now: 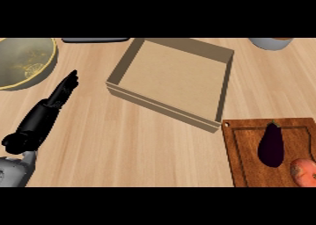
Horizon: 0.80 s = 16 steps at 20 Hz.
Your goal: Pick the squash from the cutting board and place it in the cardboard box
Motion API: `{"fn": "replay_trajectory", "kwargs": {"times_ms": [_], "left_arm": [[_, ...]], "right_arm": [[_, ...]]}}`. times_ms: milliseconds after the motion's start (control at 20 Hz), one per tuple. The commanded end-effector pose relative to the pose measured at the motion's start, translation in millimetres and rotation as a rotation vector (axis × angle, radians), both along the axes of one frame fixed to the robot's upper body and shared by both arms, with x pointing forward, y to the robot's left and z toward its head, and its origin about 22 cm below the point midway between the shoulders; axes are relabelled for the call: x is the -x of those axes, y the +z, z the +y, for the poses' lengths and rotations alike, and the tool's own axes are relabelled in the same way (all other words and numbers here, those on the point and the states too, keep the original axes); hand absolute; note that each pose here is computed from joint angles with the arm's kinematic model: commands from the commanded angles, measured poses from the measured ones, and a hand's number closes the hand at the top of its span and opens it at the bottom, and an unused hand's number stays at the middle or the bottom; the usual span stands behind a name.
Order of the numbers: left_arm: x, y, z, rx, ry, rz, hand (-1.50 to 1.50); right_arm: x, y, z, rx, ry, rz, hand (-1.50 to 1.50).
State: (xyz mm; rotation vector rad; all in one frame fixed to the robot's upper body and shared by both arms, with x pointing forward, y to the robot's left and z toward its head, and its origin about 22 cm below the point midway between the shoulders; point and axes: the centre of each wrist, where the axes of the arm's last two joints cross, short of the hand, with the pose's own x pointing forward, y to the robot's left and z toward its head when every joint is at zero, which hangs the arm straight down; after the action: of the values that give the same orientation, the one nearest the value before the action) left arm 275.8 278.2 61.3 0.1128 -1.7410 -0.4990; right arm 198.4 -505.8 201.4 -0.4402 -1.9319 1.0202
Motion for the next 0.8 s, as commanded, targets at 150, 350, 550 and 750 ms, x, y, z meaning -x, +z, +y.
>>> {"fn": "replay_trajectory", "kwargs": {"times_ms": [150,350,550,750], "left_arm": [[-1.7,-4.4,-5.3,-0.023,0.002,-0.005,0.00],[-5.2,2.5,-0.3,-0.012,-0.005,-0.012,0.00],[-3.9,1.6,-3.8,-0.029,0.022,-0.009,0.00],[-1.6,-9.8,-3.3,-0.017,0.011,0.003,0.00]], "right_arm": [[6.3,27.5,6.0,0.390,0.208,0.128,-1.50],[12.0,13.4,36.4,0.551,0.259,0.169,-1.50],[34.7,-4.4,64.8,0.649,0.211,0.137,-1.50],[53.3,-25.2,72.3,0.737,0.173,0.194,-1.50]]}}
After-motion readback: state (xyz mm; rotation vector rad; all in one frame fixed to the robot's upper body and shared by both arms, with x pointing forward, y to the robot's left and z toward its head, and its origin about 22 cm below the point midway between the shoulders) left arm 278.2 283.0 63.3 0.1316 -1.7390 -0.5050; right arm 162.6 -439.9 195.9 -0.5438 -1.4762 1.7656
